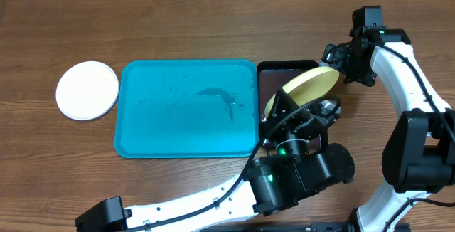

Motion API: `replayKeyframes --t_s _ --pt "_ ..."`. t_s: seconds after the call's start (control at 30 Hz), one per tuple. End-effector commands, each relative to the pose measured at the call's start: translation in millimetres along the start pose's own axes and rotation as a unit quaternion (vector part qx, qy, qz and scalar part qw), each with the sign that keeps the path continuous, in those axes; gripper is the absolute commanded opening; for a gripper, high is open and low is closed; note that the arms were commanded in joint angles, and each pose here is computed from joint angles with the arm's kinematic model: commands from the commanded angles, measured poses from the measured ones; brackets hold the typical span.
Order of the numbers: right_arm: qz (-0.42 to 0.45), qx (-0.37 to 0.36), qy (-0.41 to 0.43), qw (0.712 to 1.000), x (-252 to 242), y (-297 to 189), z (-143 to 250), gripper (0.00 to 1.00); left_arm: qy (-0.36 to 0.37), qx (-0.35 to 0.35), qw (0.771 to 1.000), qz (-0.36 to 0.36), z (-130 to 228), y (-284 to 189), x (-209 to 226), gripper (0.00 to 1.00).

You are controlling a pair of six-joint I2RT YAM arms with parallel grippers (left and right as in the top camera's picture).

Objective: Clean dirty plates on tray and stack at the side
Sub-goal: 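Swing the held yellow plate over the black tray with the left gripper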

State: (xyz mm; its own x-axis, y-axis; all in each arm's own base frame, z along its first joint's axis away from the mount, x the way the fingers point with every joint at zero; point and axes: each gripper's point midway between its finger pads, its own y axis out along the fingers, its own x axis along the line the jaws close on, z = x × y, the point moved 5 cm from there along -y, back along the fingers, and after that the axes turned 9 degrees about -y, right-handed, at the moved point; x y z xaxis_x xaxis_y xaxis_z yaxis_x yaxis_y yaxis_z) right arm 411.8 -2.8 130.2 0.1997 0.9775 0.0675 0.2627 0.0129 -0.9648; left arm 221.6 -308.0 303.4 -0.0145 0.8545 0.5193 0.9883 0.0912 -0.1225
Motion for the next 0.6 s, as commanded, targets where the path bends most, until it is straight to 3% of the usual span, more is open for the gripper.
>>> replayKeyframes --t_s 0.0,0.57 --pt "0.000 -0.009 0.003 1.000 -0.4 -2.6 -4.9 1.00 0.010 -0.007 0.999 -0.036 -16.0 -5.4 20.0 0.04" --pt "0.000 -0.009 0.003 1.000 -0.4 -2.6 -4.9 1.00 0.005 -0.008 0.999 -0.035 -17.0 -5.3 19.9 0.04"
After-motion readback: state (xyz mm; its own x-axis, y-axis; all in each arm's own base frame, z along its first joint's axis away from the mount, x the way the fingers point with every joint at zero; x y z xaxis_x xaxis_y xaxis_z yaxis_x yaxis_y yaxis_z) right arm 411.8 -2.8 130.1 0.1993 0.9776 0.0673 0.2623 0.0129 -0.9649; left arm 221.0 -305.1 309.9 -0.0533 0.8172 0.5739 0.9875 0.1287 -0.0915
